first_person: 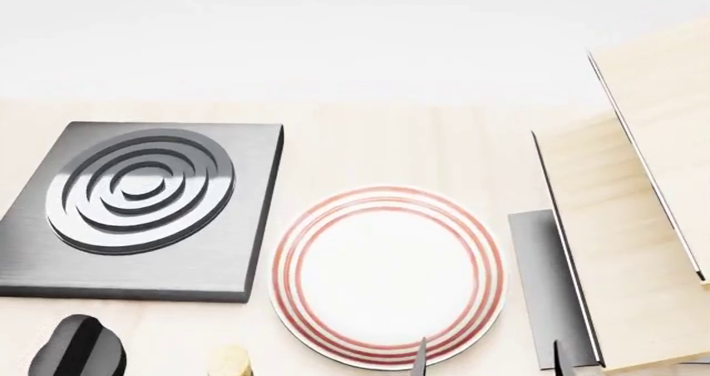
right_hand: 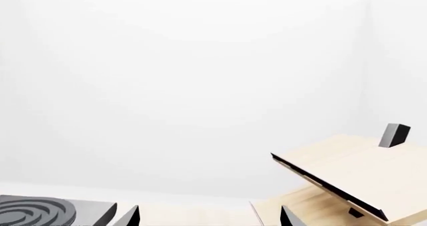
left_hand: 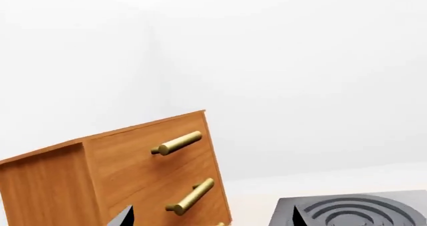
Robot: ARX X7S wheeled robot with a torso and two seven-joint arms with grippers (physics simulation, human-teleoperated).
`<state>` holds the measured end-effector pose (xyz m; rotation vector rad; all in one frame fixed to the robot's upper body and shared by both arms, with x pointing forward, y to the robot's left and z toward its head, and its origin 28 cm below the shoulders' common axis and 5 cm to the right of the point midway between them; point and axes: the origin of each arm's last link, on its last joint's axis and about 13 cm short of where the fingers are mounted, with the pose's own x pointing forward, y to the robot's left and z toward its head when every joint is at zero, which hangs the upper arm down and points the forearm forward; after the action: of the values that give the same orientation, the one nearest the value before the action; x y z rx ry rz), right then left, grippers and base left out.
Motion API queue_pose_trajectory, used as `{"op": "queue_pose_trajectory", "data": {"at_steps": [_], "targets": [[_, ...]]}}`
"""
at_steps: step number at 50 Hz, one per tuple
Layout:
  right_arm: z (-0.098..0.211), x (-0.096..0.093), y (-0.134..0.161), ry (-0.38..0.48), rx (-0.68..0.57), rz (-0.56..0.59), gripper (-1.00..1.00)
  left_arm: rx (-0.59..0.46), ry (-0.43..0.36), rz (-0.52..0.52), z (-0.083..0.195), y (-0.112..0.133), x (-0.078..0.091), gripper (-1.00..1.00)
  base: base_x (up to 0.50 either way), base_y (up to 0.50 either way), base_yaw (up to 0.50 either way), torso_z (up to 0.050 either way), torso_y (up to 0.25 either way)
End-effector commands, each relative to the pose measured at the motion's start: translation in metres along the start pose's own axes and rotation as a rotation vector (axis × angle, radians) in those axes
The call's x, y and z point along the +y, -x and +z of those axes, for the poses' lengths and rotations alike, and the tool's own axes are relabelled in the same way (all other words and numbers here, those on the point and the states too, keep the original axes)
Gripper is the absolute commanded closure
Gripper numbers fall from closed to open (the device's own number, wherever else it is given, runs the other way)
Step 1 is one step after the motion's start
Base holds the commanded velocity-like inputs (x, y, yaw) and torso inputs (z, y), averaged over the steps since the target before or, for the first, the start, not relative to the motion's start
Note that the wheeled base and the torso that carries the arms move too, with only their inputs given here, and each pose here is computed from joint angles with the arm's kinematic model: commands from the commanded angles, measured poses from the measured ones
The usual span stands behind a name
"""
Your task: Pick up the akita bowl and put it on the plate.
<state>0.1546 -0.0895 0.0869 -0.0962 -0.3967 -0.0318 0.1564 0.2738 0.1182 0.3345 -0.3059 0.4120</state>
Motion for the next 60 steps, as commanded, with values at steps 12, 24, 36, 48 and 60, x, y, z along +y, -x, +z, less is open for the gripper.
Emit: {"op": "queue_pose_trajectory", "data": {"at_steps": [12, 24, 36, 48, 60], "targets": [[-0.003, 0.002, -0.001, 0.007, 0.006, 0.004, -1.0, 0.021, -0.077, 0.072, 0.0, -0.004, 0.015, -1.0, 0.0, 0.0, 0.0, 0.0, 0.0], [-0.003, 0.004, 0.0, 0.01, 0.007, 0.01, -1.0, 0.059, -0.068, 0.1, -0.004, -0.006, 0.024, -1.0, 0.0, 0.0, 0.0, 0.0, 0.0], [-0.004, 0.004, 0.0, 0.011, 0.008, 0.012, -1.0, 0.094, -0.055, 0.109, -0.006, -0.009, 0.026, -1.0, 0.0, 0.0, 0.0, 0.0, 0.0], [-0.006, 0.004, -0.001, 0.015, 0.013, 0.013, -1.0, 0.205, -0.071, 0.008, -0.01, -0.008, 0.024, -1.0, 0.0, 0.0, 0.0, 0.0, 0.0], [-0.006, 0.004, -0.002, 0.021, 0.017, 0.009, -1.0, 0.282, -0.028, -0.006, -0.012, -0.01, 0.027, -1.0, 0.0, 0.0, 0.0, 0.0, 0.0]]}}
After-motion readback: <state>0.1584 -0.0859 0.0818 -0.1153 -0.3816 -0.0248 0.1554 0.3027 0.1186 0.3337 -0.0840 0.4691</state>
